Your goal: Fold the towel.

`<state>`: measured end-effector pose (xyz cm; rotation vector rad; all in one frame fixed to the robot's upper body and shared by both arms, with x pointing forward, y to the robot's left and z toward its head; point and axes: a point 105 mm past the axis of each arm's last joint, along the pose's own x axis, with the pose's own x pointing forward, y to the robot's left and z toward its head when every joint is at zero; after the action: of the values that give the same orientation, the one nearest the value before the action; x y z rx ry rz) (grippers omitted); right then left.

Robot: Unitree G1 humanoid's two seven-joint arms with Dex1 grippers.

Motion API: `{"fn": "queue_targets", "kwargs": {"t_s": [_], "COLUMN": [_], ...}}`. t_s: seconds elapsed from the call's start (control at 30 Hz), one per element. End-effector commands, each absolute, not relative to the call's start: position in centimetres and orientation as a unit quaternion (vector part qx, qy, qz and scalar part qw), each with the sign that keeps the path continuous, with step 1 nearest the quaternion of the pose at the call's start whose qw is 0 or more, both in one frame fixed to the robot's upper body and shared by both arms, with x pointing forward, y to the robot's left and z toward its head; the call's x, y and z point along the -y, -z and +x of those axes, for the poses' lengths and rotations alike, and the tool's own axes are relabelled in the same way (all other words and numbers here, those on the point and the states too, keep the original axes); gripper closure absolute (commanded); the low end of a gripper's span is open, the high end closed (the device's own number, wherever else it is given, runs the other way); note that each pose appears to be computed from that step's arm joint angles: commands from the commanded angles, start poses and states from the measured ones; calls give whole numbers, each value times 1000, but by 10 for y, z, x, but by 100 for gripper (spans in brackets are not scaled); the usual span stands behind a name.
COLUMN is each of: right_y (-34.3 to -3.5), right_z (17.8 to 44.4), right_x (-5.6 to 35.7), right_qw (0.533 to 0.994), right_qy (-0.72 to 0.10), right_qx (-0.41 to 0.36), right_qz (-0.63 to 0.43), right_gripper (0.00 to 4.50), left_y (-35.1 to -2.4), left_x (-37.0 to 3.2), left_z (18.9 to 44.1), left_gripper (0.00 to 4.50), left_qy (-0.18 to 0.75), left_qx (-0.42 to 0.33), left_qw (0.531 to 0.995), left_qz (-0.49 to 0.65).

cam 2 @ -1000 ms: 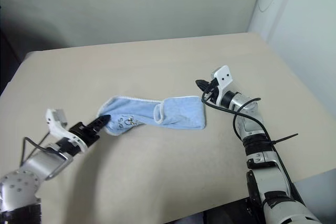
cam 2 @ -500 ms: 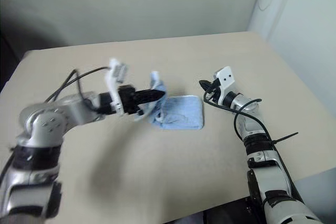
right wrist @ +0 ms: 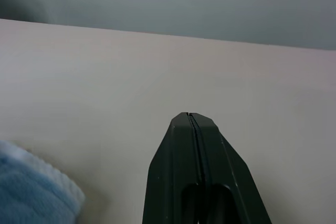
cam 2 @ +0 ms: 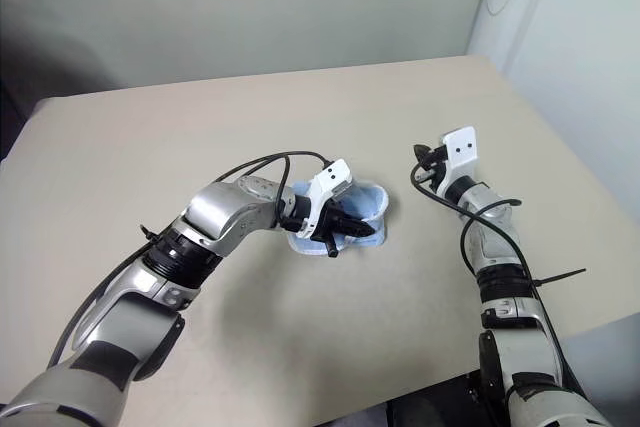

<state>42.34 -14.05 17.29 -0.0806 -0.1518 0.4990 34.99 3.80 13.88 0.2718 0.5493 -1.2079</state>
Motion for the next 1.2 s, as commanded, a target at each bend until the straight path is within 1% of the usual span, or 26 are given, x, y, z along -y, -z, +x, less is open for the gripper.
{"fn": "queue_targets", "kwargs": {"t_s": [0.03,0.33,0.53,0.63,0.67,0.73,0.77,0.8,0.83,1.03,1.2], "right_y": [-194,-197,-196,-195,-195,-194,-194,-194,-194,-193,-196], "right_z": [420,419,421,421,421,421,420,420,420,418,414], "right_x": [144,138,136,134,133,133,133,133,133,133,135], "right_qw": [964,960,959,958,958,958,958,957,957,958,953], "right_qy": [-238,-253,-260,-263,-263,-264,-264,-264,-265,-264,-272], "right_qx": [110,109,105,104,104,104,104,103,103,104,110], "right_qz": [-39,-47,-50,-51,-51,-51,-51,-51,-51,-49,-71], "right_gripper": [450,450,450,450,450,450,450,450,450,450,450], "left_y": [-142,-151,-149,-148,-149,-150,-150,-154,-158,-208,-235], "left_x": [-33,-35,-41,-42,-42,-43,-43,-43,-42,-49,-80], "left_z": [352,352,353,353,354,358,358,359,359,352,366], "left_gripper": [447,447,447,386,358,281,255,211,181,181,181], "left_qy": [564,564,555,553,551,542,541,543,545,571,521], "left_qx": [-241,-227,-229,-230,-229,-228,-227,-224,-220,-151,-111], "left_qw": [779,789,797,798,801,807,808,808,808,805,835], "left_qz": [128,82,67,66,60,54,52,41,28,-64,-139]}}
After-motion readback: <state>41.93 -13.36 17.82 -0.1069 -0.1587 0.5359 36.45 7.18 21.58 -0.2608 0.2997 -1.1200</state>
